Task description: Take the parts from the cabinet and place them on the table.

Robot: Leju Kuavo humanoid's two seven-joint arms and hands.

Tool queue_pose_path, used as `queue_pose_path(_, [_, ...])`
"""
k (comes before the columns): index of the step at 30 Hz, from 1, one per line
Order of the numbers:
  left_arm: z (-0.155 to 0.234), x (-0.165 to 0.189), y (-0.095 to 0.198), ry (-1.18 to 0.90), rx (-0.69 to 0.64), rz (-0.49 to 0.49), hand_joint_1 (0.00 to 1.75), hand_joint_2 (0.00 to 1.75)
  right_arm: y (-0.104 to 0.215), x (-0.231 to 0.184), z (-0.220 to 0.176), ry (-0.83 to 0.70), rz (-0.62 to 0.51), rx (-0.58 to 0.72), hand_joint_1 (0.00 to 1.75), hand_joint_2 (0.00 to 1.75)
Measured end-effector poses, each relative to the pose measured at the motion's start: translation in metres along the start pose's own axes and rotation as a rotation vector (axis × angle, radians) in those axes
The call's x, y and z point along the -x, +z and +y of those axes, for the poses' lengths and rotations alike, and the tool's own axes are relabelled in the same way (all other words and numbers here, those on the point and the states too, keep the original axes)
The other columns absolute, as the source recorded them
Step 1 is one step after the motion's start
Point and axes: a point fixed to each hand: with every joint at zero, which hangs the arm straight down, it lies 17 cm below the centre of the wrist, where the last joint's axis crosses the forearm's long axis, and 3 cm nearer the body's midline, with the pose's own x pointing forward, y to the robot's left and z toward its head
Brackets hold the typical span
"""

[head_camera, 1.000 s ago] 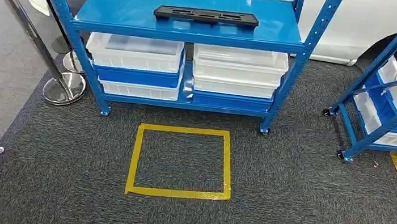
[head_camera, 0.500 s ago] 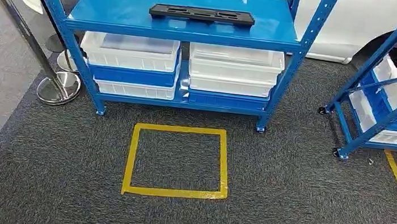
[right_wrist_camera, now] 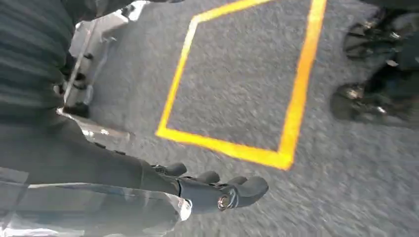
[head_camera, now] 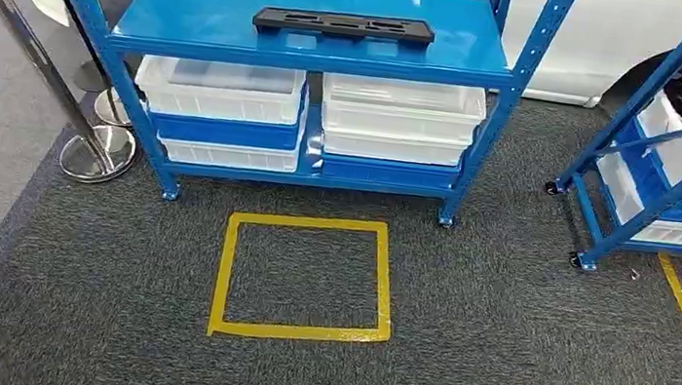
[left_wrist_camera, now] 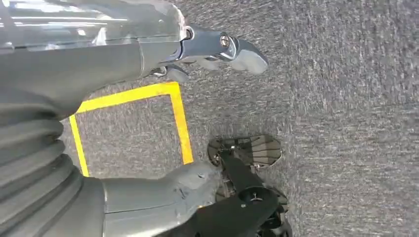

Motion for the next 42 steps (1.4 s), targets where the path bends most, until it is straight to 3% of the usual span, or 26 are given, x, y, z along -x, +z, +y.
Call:
queue_pose_path(11, [0.006, 0.016, 0.001, -0.062, -0.052, 0.024, 0.00, 1.75, -0.004, -0.040, 0.009, -0.006, -0.077, 0.012, 0.00, 1.75])
queue_pose_path(12, [0.006, 0.018, 0.001, -0.067, -0.056, 0.025, 0.00, 0.00, -0.004, -0.043, 0.009, -0.006, -0.084, 0.015, 0.00, 0.00])
queue_pose_path(19, [0.001, 0.024, 0.002, -0.100, -0.073, 0.022, 0.00, 0.00, -0.005, -0.087, 0.011, -0.011, -0.178, 0.033, 0.00, 0.00])
queue_pose_path(30, [-0.025, 0.025, 0.004, -0.154, -0.030, -0.010, 0.00, 0.00, 0.010, -0.212, 0.024, 0.004, -0.454, 0.043, 0.00, 0.00])
queue_pose_path(31, [-0.028, 0.024, 0.005, -0.158, -0.024, -0.017, 0.00, 0.00, 0.013, -0.224, 0.028, 0.007, -0.484, 0.043, 0.00, 1.75])
queue_pose_path(38, [-0.045, 0.013, 0.005, -0.153, 0.021, -0.061, 0.00, 0.00, 0.055, -0.337, 0.065, 0.136, -0.762, 0.037, 0.00, 1.75])
queue_pose_path(42, [-0.047, 0.005, 0.005, -0.125, 0.030, -0.087, 0.00, 0.00, 0.078, -0.377, 0.090, 0.272, -0.867, 0.057, 0.00, 1.75])
